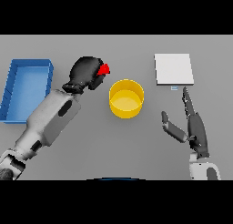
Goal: Pick up the red beaker and tilt it to pour out 1 green nut into yellow bowl. Pick up the yellow bowl and place it on the metallic measuring scale.
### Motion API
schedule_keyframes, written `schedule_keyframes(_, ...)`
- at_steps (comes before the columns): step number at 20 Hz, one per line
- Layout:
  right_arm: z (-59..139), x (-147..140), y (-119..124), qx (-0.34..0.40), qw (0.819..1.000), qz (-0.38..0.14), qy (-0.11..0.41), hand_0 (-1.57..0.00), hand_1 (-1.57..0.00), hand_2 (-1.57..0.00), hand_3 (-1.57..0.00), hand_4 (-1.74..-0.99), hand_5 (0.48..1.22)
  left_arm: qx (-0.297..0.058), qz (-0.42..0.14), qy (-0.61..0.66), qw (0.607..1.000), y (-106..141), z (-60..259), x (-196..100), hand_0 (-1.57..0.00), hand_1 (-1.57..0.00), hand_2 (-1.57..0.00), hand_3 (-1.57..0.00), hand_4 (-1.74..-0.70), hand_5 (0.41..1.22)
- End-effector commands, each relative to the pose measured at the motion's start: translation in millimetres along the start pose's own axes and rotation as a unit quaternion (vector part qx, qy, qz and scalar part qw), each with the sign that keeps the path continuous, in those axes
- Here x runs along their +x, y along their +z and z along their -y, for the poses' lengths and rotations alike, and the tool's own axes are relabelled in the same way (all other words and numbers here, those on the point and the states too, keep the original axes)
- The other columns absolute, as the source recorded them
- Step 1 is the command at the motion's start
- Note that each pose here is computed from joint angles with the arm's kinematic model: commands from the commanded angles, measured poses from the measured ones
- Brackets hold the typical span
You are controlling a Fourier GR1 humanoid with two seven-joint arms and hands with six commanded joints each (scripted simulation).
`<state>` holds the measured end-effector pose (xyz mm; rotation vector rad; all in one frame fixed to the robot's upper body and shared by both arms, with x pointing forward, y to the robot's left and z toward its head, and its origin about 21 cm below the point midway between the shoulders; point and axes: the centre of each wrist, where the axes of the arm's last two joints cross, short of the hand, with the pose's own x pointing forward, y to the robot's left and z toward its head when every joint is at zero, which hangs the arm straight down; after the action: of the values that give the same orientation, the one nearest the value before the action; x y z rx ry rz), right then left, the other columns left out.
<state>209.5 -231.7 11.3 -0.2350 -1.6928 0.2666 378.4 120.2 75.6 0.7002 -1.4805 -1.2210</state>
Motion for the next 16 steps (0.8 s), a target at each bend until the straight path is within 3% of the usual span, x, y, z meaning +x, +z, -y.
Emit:
schedule_keyframes(1, 1.7, 3.2, -1.1, 0.003, 1.000, 0.002, 0.002, 0.00, 0.00, 0.00, 0.00, -1.267, 0.698, -0.006, 0.007, -0.032, 0.999, -0.9, -2.3, 2.3, -1.57, -1.57, -1.57, -1.57, -1.74, 1.161)
schedule_keyframes(4, -4.9, 2.8, -2.1, 0.007, 1.000, -0.009, -0.001, 0.00, 0.00, 0.00, 0.00, -1.274, 0.704, -0.013, 0.024, -0.113, 0.993, -7.7, -5.8, 13.7, -1.57, -1.57, -1.57, -1.57, -1.74, 1.190)
schedule_keyframes(6, -4.0, 1.3, -2.9, 0.006, 1.000, -0.012, -0.004, 0.00, 0.00, 0.00, 0.00, -1.284, 0.705, -0.028, 0.039, -0.161, 0.986, -11.4, -9.9, 18.4, -1.57, -1.57, -1.57, -1.57, -1.65, 1.201)
schedule_keyframes(7, -1.6, -1.6, -0.6, 0.001, 1.000, -0.011, -0.005, 0.00, 0.00, 0.00, 0.00, -1.283, 0.702, -0.035, 0.047, -0.187, 0.981, -12.3, -13.0, 20.0, -1.57, -1.57, -1.57, -1.57, -1.67, 1.205)
schedule_keyframes(11, -6.1, -2.0, -0.7, -0.008, 1.000, -0.003, -0.023, 0.00, 0.00, 0.00, 0.00, -1.292, 0.678, -0.073, 0.080, -0.291, 0.951, -21.6, -18.4, 39.2, -1.57, -1.57, -1.57, -1.28, -1.70, 1.215)
schedule_keyframes(16, -5.5, -3.6, -2.0, -0.011, 0.999, -0.007, -0.046, 0.00, 0.00, 0.00, 0.00, -1.291, 0.648, -0.118, 0.126, -0.399, 0.901, -26.4, -12.0, 55.4, -1.57, -1.57, -1.57, -1.47, -1.73, 1.219)
